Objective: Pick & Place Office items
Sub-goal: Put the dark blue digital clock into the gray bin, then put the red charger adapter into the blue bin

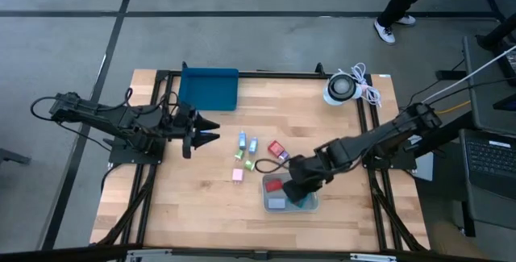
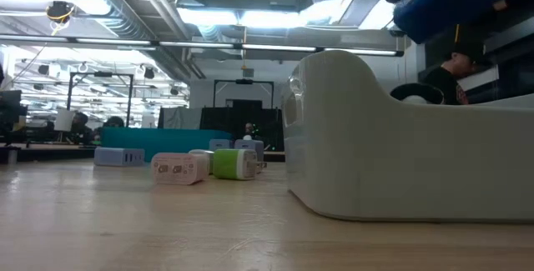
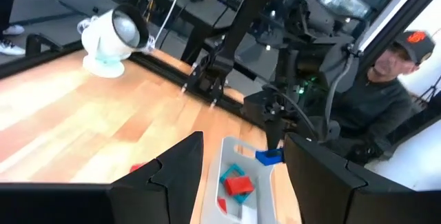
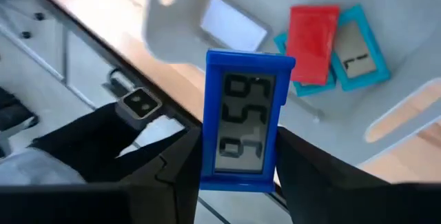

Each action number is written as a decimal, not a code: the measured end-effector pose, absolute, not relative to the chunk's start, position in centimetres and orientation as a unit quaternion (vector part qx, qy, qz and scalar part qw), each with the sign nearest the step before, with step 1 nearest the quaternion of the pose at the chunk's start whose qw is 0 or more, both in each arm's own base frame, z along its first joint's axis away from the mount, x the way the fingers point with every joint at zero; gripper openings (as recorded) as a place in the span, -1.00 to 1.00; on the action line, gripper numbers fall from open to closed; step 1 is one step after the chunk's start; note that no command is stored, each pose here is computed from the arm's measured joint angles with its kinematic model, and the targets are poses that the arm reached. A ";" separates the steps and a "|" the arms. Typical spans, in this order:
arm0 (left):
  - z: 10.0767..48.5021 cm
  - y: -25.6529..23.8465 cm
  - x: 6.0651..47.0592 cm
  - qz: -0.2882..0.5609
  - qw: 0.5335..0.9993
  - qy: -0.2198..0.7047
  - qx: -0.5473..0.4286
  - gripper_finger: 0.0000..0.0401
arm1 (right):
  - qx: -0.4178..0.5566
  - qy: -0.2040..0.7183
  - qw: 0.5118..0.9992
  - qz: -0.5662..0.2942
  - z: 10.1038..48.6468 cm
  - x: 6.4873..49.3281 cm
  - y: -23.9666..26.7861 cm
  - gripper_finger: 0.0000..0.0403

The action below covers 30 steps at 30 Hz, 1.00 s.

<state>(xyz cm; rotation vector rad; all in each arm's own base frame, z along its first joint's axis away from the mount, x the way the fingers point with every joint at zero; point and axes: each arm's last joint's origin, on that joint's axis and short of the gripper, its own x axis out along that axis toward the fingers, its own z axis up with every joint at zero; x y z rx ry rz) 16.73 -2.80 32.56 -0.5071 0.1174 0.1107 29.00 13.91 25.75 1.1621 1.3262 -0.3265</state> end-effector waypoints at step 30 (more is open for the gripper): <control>30.0 -2.7 16.0 0.083 0.954 0.187 -0.220 -0.01 | 0.478 0.536 0.664 -0.209 23.8 32.3 6.9 0.27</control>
